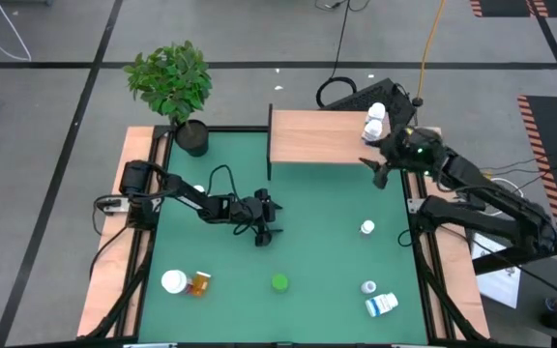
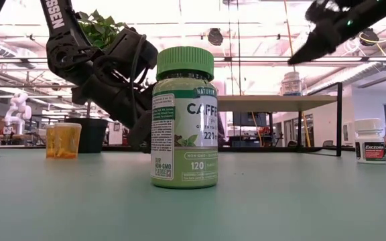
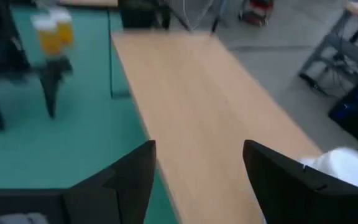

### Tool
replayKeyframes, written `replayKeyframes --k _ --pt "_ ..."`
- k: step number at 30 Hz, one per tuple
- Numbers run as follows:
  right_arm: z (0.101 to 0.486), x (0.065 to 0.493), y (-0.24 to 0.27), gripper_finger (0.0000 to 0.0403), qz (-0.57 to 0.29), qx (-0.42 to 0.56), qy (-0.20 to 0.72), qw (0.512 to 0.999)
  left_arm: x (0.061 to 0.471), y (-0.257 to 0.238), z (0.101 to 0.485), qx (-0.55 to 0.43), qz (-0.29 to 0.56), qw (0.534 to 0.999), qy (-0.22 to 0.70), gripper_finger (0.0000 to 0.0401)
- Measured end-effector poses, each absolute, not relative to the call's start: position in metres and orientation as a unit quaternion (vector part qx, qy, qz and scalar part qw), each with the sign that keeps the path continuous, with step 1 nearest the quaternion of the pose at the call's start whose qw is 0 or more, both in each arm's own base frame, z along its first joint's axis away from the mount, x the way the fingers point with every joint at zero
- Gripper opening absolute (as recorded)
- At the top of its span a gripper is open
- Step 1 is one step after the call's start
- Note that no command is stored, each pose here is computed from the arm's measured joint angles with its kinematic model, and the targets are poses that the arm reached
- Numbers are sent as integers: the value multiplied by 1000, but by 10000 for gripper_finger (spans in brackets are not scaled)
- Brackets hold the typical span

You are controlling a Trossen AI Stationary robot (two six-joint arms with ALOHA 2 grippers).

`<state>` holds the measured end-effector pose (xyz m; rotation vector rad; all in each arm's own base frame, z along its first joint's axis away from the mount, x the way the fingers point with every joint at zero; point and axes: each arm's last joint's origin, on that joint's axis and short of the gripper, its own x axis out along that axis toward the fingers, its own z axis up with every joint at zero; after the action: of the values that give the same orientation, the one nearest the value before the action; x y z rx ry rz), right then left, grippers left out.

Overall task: Pick and place medicine bottles onto shelf by color
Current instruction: Put the top blue pill bottle on the shelf aligned with the other blue pill bottle

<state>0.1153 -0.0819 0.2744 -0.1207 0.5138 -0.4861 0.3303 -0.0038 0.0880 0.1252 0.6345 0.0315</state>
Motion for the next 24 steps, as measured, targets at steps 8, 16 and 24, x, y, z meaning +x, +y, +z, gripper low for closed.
replayKeyframes --k 8,16,24 --pt "253 127 -94 196 -316 -71 323 889 330 -4 88 62 15 948 313 360" --pt "249 126 -107 194 -368 -71 344 861 330 -4 87 66 13 947 315 360" --pt "250 121 -109 194 -378 -67 344 857 329 -4 86 66 12 945 321 360"
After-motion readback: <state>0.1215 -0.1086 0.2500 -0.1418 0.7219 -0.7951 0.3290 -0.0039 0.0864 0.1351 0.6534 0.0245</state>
